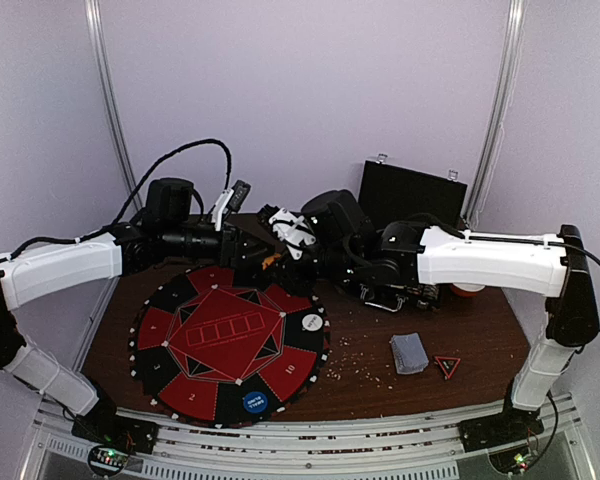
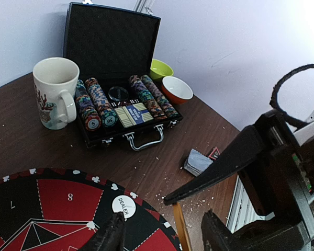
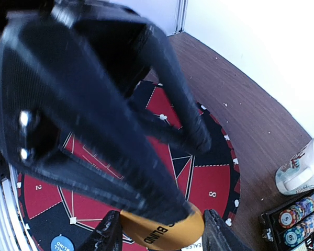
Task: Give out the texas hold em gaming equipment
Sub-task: Pass from the right arm to the left
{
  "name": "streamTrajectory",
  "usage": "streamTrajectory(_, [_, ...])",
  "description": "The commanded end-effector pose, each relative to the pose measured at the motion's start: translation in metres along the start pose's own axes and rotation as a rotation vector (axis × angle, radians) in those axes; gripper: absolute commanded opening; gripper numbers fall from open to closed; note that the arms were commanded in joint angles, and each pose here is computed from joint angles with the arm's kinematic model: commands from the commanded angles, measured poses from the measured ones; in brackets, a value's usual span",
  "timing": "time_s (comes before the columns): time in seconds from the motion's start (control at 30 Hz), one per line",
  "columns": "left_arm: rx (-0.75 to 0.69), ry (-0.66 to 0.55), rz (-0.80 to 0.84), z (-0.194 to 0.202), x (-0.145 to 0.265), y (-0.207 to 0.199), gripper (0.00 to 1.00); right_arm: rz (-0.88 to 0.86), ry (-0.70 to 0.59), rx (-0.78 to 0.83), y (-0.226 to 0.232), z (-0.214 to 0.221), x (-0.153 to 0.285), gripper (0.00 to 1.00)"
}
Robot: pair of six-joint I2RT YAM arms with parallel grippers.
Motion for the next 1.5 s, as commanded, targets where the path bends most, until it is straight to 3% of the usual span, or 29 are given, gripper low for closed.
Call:
streamTrajectory(0.0, [-0.039,0.031,0.022,0.001,-0.002,-0.004,0.52,0.027,0.007,0.044,-0.001,-0.010,-0.002,0.40])
streamTrajectory(0.23, [-0.053,0.061,-0.001,0.010,-0.004,0.002,0.49,0.045,0.033,0.056,0.001,-0.007,-0.009,0.40])
streamTrajectory(0.4, [-0.085,0.109,0.061,0.018,-0.007,-0.002,0.36,0.057,0.043,0.060,0.001,-0.005,-0.012,0.40])
streamTrajectory(0.57, [-0.081,0.148,0.098,0.026,-0.007,-0.003,0.31,0.049,0.049,0.078,0.003,-0.006,-0.013,0.40])
streamTrajectory(0.8, [-0.091,0.176,0.097,0.031,-0.006,-0.002,0.00,0.058,0.049,0.088,0.004,-0.009,-0.013,0.40])
streamTrajectory(1.0, [-0.086,0.202,0.124,0.032,-0.004,-0.007,0.00,0.070,0.044,0.086,0.002,-0.010,-0.012,0.40])
streamTrajectory(1.13, [-0.077,0.173,0.053,0.030,-0.002,-0.001,0.00,0.071,0.049,0.086,0.003,-0.007,-0.012,0.41])
streamTrajectory(1.27, [-0.033,0.115,-0.114,0.029,0.002,0.016,0.00,0.077,0.057,0.078,0.001,-0.004,-0.008,0.55])
streamTrajectory(1.47, [0.167,0.036,-0.377,0.051,0.025,0.052,0.00,0.157,0.021,0.029,-0.018,0.000,0.014,0.62])
Point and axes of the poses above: each gripper's point midway between its finger pads, its own x axis back along the fingers, its own y axis along the line the jaws close on, z = x × y, the point moved 7 cm from there along x, back along the fingers, and after that the axes turned 15 degrees about x, right-handed, at the moved point
